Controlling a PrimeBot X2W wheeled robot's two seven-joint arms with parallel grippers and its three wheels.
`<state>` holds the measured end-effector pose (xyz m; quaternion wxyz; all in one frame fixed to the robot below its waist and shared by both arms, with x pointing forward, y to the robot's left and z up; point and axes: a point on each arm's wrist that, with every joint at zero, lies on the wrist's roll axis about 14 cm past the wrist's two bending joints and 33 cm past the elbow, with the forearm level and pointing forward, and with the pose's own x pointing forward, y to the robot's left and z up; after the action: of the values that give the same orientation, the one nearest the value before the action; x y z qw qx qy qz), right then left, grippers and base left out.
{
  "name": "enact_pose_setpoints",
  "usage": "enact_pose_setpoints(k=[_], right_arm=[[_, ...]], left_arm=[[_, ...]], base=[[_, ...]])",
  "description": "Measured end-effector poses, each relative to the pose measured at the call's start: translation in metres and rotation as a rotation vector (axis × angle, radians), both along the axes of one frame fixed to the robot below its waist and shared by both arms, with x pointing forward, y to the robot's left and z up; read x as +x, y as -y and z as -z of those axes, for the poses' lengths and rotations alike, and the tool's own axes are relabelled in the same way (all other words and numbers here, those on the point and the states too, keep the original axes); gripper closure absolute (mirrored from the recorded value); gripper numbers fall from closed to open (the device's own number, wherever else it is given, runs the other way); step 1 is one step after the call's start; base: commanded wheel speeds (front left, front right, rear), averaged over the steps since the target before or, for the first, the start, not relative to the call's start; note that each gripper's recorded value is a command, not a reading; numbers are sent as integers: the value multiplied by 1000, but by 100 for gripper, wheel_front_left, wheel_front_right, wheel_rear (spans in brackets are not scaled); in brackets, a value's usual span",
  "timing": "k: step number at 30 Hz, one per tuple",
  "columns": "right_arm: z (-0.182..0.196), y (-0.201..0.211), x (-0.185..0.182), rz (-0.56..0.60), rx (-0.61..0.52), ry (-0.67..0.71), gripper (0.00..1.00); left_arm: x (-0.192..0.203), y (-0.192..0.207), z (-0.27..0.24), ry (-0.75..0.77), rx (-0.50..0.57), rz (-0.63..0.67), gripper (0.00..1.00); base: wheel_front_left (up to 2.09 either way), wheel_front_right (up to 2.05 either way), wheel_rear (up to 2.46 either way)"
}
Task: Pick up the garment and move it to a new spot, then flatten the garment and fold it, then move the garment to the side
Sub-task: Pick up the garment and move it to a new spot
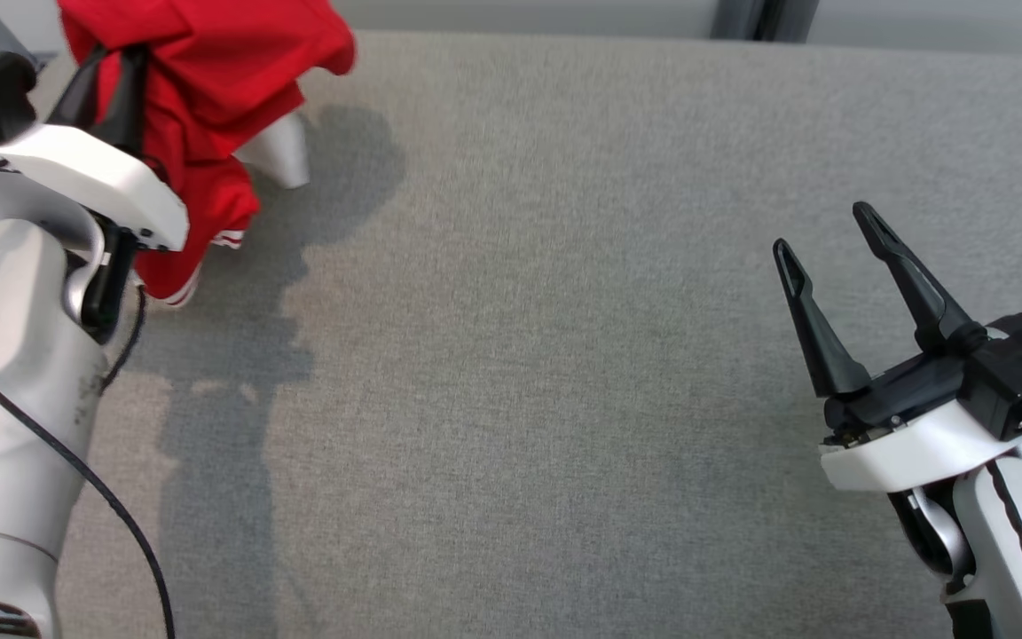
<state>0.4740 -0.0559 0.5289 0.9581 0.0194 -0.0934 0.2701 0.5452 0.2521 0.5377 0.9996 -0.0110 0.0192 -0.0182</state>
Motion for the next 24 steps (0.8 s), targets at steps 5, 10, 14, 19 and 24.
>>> enact_pose_setpoints(k=[5,10,14,19,24], right_arm=[[-24,8,-19,30,16,40,0],[-40,23,-36,76,18,70,0],[-46,45,-44,133,3,89,0],[-50,73,-53,211,-4,97,0],[-47,101,-61,296,-19,89,0]], left_arm=[[-12,45,-43,129,-49,101,100],[-28,107,-63,196,-97,250,100],[-36,162,-68,211,-144,380,100],[-50,235,-56,181,-192,536,100],[-64,295,-30,106,-247,652,100]], base=[[0,0,0],[0,0,0],[0,0,0],[0,0,0],[0,0,0]])
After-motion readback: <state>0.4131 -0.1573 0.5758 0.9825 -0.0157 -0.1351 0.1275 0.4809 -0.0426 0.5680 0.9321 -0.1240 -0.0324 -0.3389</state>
